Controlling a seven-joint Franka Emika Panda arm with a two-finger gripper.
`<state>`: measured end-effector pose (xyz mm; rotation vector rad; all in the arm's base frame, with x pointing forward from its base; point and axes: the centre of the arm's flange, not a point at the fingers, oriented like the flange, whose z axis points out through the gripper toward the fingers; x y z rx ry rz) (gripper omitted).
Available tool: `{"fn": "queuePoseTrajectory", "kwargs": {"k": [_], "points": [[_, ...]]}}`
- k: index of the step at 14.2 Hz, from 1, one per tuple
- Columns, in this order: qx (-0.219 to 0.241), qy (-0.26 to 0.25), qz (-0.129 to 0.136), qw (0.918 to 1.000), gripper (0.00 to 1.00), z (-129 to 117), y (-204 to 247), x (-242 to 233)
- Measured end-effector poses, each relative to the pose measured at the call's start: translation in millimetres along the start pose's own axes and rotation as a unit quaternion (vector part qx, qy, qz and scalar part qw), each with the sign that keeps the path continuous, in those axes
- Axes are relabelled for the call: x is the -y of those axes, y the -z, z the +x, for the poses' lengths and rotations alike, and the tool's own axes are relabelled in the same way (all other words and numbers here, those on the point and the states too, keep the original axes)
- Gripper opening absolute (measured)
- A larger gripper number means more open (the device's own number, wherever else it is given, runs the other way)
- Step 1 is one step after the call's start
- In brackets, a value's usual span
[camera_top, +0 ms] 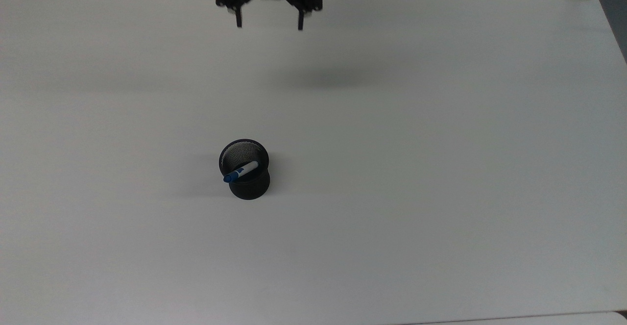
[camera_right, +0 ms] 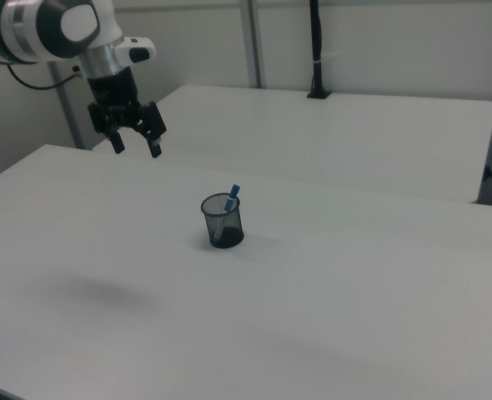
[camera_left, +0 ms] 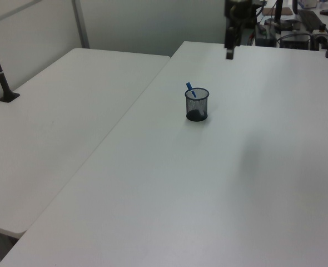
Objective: Insert the marker
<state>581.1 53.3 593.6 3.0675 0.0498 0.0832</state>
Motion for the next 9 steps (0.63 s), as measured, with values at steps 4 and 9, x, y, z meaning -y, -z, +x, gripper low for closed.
{"fn": "queuePoseTrajectory", "kwargs": {"k": [4, 9], "points": [[0.013, -0.02, 0.0, 0.9997, 1.0, -21.0, 5.1, -29.7], [0.018, -0.017, 0.0, 0.9997, 1.0, -22.0, 0.8, -27.1]]}}
